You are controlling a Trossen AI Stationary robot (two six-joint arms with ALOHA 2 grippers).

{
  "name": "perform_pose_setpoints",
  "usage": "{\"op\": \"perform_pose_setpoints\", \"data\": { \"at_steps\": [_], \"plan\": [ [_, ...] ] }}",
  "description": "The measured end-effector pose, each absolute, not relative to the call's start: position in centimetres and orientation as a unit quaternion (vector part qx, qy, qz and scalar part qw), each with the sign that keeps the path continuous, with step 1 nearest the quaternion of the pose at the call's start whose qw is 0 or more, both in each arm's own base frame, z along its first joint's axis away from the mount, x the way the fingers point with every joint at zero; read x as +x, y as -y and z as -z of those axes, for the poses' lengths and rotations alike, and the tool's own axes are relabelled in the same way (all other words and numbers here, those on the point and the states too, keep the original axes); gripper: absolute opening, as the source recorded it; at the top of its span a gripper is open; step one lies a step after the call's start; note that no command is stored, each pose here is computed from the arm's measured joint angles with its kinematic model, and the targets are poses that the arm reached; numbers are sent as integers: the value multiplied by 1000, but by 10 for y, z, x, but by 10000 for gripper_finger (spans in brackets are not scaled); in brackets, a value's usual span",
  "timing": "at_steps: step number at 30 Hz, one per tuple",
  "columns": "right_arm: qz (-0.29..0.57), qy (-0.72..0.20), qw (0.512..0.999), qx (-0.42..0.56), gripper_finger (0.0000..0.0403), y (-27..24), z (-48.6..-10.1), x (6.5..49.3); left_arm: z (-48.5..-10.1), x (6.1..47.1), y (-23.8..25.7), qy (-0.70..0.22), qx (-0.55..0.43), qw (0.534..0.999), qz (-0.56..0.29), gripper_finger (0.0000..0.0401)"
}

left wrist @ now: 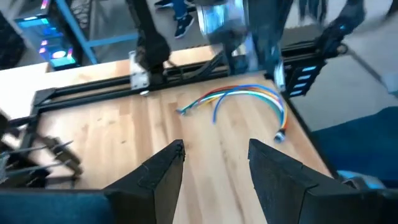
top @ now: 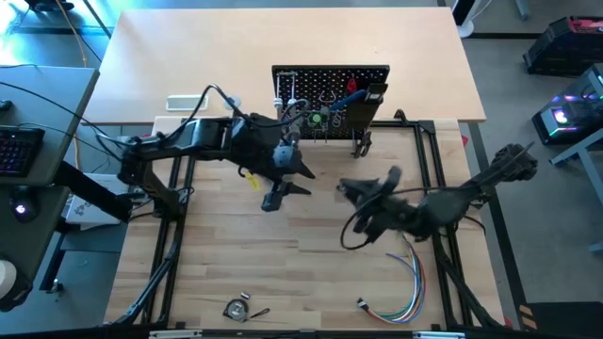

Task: Hang tools onto peg board
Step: Put the silver socket into the black bin on the pegboard

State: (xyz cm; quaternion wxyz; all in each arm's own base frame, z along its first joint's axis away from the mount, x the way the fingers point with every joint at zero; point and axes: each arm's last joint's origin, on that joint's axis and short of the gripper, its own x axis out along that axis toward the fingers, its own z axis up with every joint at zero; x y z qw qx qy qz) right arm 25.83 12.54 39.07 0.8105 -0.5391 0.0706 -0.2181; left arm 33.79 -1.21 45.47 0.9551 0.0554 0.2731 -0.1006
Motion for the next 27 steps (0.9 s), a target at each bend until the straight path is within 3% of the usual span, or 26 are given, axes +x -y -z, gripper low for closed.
{"op": "perform_pose_setpoints", "data": {
  "at_steps": [7, 14, 27],
  "plan": [
    [280, 0, 855, -436, 55, -93, -435, 218, -453, 326, 11, -313, 61, 943, 90, 172],
    [330, 67, 870, -360, 55, -46, -468, 181, -441, 318, 20, -380, 67, 919, 86, 172],
    [318, 28, 908, -271, 55, 28, -531, 174, -401, 321, 36, -453, 73, 885, 83, 172]
  ]
}}
